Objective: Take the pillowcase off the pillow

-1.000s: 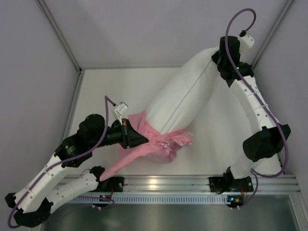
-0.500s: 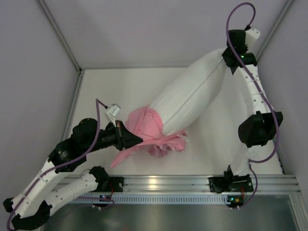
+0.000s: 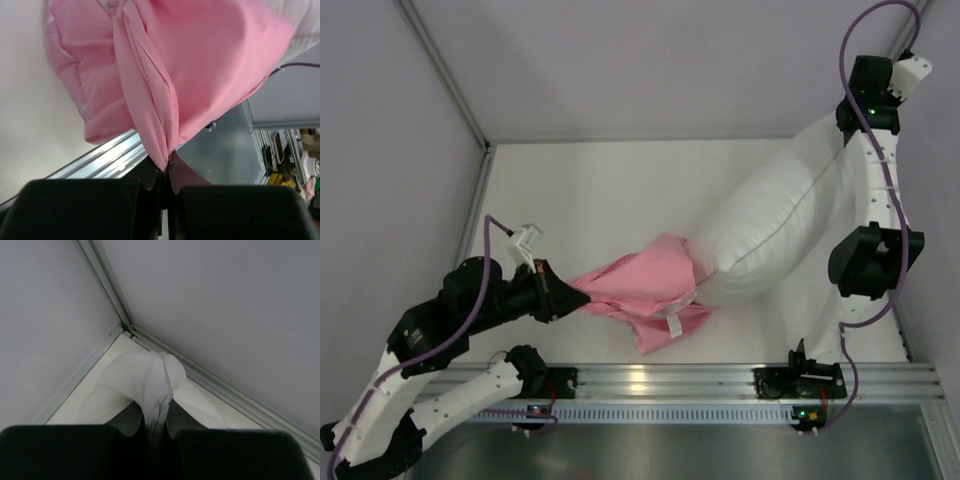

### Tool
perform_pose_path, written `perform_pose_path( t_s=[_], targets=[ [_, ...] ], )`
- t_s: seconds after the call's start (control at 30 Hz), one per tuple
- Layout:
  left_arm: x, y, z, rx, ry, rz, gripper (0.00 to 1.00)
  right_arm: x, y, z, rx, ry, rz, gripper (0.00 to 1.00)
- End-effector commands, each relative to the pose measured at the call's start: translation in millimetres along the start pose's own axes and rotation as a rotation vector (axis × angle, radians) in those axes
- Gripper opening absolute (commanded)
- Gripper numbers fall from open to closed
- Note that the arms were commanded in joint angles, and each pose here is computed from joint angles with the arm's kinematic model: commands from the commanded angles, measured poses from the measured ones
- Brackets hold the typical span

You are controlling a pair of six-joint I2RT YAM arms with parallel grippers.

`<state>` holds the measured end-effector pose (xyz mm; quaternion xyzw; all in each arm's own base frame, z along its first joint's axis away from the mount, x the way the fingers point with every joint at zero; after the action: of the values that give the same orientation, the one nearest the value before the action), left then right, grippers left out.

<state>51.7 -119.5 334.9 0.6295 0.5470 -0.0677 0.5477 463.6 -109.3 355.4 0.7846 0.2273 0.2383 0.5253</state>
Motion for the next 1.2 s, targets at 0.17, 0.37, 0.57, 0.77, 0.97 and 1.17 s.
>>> perform_pose_path(
  t_s=[0.17, 0.37, 0.57, 0.77, 0.97, 1.17],
  targets=[
    [-3, 29, -90, -0.346, 0.105, -0.08, 0.0, -14, 90, -4, -0.301, -0.045, 0.228, 0.0],
    [-5, 36, -70, -0.298, 0.155, -0.066, 0.0, -7, 98, -30, -0.338, -0.002, 0.229, 0.0],
    [25, 47, 2, -0.256, 0.409, -0.002, 0.0, -16, 82, -51, -0.324, 0.017, 0.28, 0.0],
    [52, 58, 97, -0.129, 0.575, 0.099, 0.0, -40, 15, -65, -0.21, 0.07, 0.377, 0.0],
    [142, 109, 142, -0.013, 0.636, -0.091, 0.0, -75, -70, -78, -0.09, 0.057, 0.356, 0.0],
    [187, 191, 139, -0.116, 0.648, -0.179, 0.0, -123, -139, -94, -0.061, 0.038, 0.335, 0.0]
  ],
)
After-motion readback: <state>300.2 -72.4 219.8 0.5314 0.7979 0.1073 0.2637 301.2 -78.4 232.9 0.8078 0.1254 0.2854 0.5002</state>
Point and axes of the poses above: each gripper's point midway between its finger pads, its own z axis out along the fingers, its own x axis along the line the jaws close on, y = z × x, the point moved 7 cm from there along -z, back along the fingers
